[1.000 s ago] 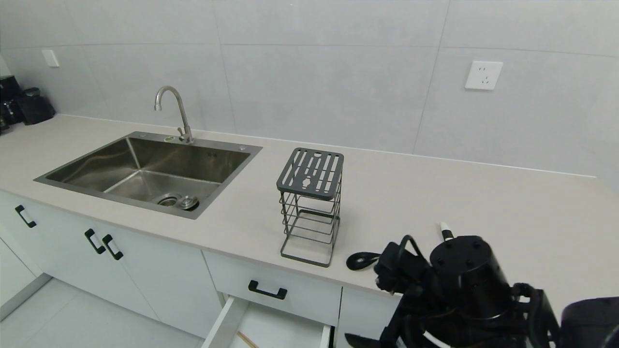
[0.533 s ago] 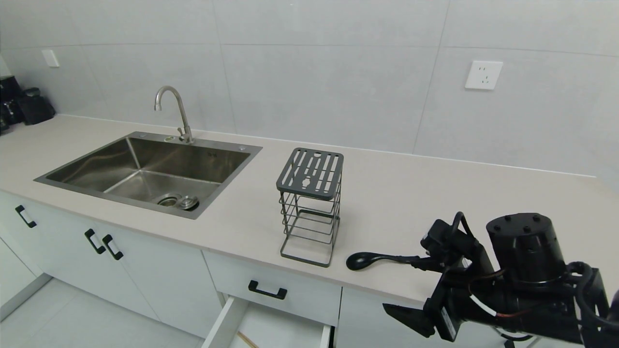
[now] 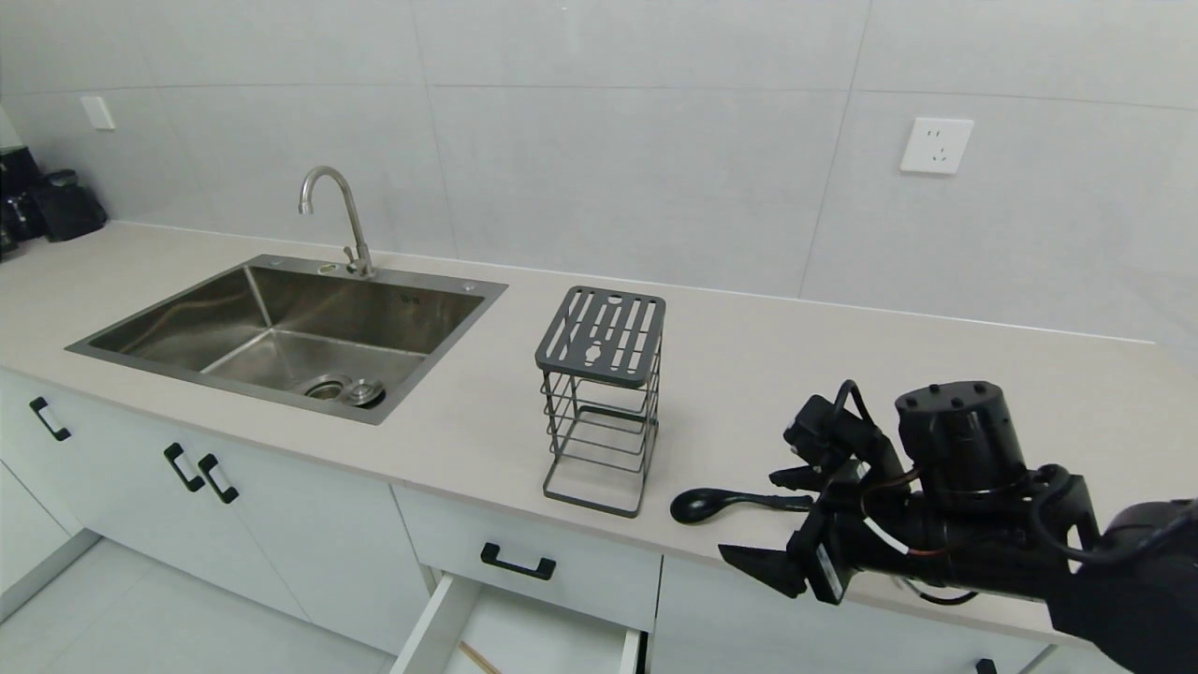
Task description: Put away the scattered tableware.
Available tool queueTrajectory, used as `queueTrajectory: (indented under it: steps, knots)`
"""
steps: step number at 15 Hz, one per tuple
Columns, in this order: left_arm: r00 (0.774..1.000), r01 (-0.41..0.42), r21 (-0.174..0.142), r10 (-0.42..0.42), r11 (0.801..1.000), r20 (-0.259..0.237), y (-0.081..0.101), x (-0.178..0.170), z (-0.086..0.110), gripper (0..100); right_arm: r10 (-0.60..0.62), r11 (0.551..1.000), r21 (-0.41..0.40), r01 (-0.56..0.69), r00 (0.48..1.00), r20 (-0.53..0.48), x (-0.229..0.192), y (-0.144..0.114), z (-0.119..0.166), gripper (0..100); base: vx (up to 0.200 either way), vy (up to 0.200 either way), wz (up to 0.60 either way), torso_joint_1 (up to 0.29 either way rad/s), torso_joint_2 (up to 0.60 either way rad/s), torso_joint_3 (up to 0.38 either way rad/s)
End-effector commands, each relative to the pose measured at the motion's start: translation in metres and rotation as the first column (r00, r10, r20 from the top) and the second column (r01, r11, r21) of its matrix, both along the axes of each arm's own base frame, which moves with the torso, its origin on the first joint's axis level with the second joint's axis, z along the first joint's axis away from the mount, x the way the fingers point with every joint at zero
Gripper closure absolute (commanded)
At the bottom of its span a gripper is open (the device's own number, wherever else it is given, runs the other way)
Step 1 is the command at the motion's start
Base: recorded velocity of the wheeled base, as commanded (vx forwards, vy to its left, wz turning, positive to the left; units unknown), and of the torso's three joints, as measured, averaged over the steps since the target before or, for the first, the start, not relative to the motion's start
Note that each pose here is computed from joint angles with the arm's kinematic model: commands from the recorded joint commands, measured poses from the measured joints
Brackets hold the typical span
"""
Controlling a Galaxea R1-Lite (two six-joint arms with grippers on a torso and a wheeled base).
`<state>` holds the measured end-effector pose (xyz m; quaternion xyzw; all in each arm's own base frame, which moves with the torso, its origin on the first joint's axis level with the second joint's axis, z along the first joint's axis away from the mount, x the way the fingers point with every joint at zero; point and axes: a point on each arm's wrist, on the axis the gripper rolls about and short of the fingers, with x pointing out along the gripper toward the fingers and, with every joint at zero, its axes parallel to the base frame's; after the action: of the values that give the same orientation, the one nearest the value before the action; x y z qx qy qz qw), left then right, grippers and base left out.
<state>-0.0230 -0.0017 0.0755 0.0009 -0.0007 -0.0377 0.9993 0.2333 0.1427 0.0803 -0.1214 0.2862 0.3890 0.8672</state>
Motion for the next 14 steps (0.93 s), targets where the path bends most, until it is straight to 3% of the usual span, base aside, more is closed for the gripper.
queueTrajectory:
  steps: [1, 14]
  knots:
    - [1.0, 0.0, 0.0, 0.0, 1.0, -0.001, 0.0, 0.0, 0.0, 0, -0.01, 0.999, -0.035, 0.008, 0.999, -0.046, 0.017, -0.004, -0.022, 0, 0.0, 0.0, 0.0, 0.0, 0.0, 0.0]
    - [1.0, 0.0, 0.0, 0.0, 1.0, -0.001, 0.0, 0.0, 0.0, 0, -0.073, 0.994, -0.082, 0.067, 0.995, -0.074, 0.048, -0.016, -0.048, 0, 0.0, 0.0, 0.0, 0.0, 0.0, 0.0]
